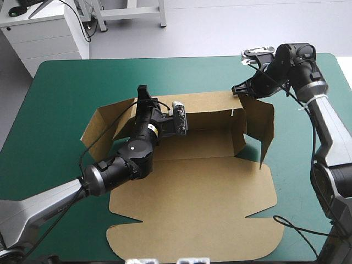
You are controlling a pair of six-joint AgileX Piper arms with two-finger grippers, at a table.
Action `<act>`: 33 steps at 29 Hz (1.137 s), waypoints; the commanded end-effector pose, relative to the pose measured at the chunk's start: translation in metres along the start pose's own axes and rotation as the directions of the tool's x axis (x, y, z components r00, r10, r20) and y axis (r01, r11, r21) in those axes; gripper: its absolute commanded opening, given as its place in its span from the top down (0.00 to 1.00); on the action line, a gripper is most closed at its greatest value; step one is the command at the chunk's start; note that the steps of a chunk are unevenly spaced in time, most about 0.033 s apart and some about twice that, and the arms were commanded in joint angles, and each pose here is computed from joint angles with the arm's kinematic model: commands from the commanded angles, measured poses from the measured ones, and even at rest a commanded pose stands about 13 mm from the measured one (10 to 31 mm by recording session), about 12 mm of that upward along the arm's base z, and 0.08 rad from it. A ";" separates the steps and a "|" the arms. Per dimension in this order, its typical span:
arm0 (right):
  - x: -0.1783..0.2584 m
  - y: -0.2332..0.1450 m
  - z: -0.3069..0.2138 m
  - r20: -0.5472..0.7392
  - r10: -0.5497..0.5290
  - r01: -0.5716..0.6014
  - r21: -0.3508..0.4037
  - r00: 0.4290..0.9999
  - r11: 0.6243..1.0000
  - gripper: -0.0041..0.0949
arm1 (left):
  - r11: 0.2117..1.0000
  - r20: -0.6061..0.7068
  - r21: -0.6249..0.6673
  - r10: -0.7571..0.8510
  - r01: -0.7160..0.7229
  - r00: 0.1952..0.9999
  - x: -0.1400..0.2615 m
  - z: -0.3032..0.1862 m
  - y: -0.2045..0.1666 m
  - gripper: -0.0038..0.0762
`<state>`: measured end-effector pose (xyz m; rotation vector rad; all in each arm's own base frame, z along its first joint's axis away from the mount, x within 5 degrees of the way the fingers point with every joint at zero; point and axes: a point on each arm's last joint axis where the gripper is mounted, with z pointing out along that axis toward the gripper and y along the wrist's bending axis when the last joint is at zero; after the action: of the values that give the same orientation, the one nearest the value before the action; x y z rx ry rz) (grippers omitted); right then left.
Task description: Fold the box
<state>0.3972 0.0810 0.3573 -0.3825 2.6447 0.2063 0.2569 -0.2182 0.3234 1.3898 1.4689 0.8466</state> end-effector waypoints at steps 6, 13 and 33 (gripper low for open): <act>0.003 0.011 -0.025 0.055 0.007 -0.001 -0.107 0.998 0.994 0.98 | 0.997 0.017 -0.073 -0.013 0.014 1.000 -0.001 -0.011 0.019 0.96; 0.004 0.014 -0.036 0.080 0.000 0.009 -0.111 0.997 0.994 0.98 | 0.997 -0.027 -0.053 0.052 -0.054 0.998 -0.002 -0.001 0.009 0.96; 0.063 0.018 -0.032 0.201 -0.043 0.066 -0.106 0.979 0.992 0.98 | 0.997 -0.043 -0.046 0.062 -0.064 0.997 -0.003 0.002 0.005 0.96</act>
<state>0.3359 0.0791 0.3397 -0.4804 2.5936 0.3471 0.2646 -0.2240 0.3062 1.4665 1.4557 0.9326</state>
